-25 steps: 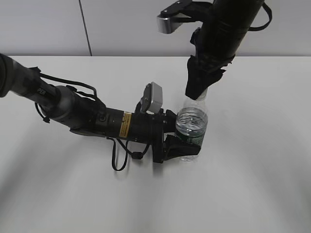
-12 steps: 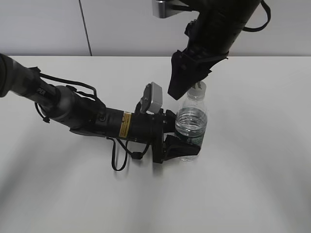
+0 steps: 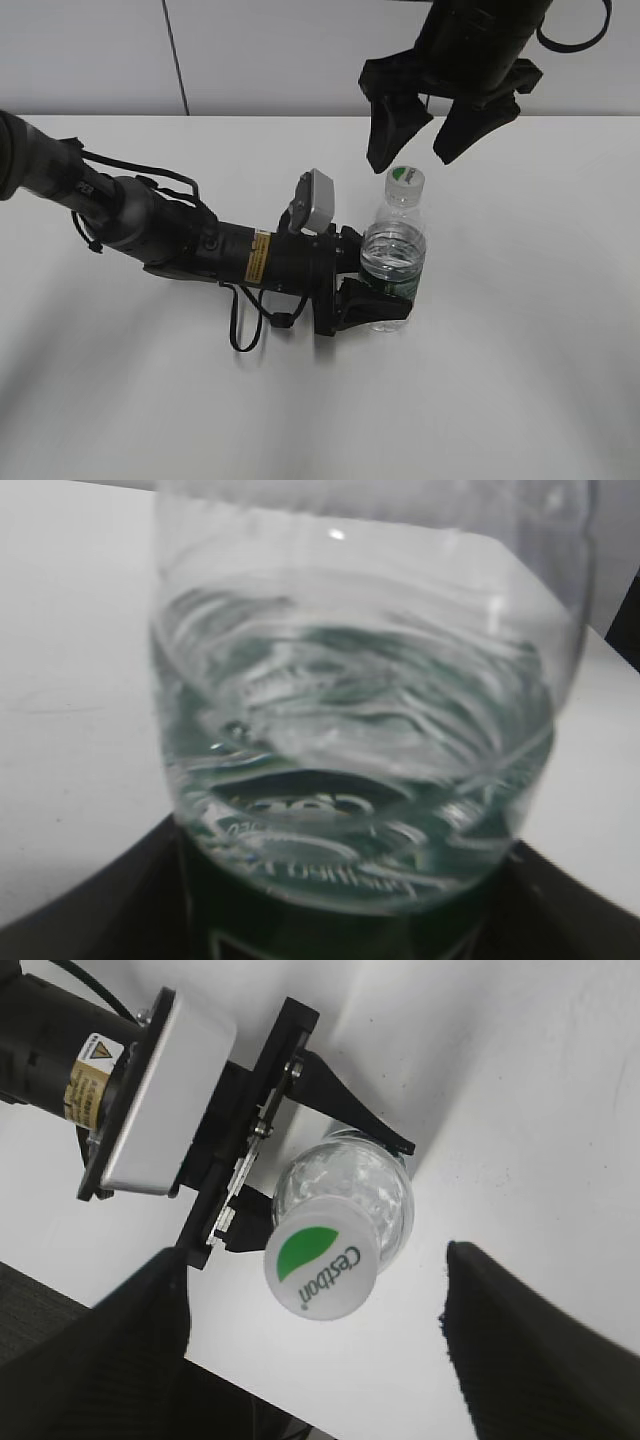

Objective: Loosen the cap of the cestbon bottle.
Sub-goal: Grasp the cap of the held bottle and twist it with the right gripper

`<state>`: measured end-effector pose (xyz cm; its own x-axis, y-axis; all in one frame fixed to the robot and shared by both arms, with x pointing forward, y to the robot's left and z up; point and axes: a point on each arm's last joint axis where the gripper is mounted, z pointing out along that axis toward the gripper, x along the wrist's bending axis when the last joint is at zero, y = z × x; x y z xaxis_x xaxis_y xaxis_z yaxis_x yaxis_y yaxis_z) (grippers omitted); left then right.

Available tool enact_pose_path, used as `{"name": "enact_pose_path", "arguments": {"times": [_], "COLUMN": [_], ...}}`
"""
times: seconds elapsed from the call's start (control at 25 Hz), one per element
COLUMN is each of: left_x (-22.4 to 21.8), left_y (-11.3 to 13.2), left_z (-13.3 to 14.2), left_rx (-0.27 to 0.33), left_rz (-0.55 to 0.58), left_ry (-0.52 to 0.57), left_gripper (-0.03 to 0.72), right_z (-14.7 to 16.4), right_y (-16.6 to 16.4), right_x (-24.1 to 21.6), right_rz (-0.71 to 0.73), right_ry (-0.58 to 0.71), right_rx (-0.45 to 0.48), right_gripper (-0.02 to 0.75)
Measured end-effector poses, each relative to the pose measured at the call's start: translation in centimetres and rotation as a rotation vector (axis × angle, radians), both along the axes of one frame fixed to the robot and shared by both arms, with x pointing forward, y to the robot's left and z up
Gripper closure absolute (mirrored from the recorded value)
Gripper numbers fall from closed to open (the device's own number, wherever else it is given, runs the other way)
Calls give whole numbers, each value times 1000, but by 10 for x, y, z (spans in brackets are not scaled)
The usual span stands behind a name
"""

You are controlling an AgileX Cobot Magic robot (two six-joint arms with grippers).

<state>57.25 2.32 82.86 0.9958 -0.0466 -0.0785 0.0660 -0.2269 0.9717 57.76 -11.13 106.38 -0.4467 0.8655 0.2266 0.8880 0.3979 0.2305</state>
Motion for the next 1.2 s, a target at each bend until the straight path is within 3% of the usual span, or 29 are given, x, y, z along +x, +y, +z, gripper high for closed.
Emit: {"name": "enact_pose_path", "arguments": {"times": [0.6, 1.0, 1.2], "left_x": [0, 0, 0], "left_y": [0, 0, 0], "left_z": [0, 0, 0], "left_rx": [0, 0, 0], "left_rz": [0, 0, 0], "left_ry": [0, 0, 0], "left_gripper": [156, 156, 156], "right_z": [-15, -15, -15], "right_y": [3, 3, 3], "right_x": [5, 5, 5], "right_rz": [3, 23, 44], "right_ry": [37, 32, 25], "right_rx": [-11, -12, -14], "right_gripper": [187, 410, 433]}}
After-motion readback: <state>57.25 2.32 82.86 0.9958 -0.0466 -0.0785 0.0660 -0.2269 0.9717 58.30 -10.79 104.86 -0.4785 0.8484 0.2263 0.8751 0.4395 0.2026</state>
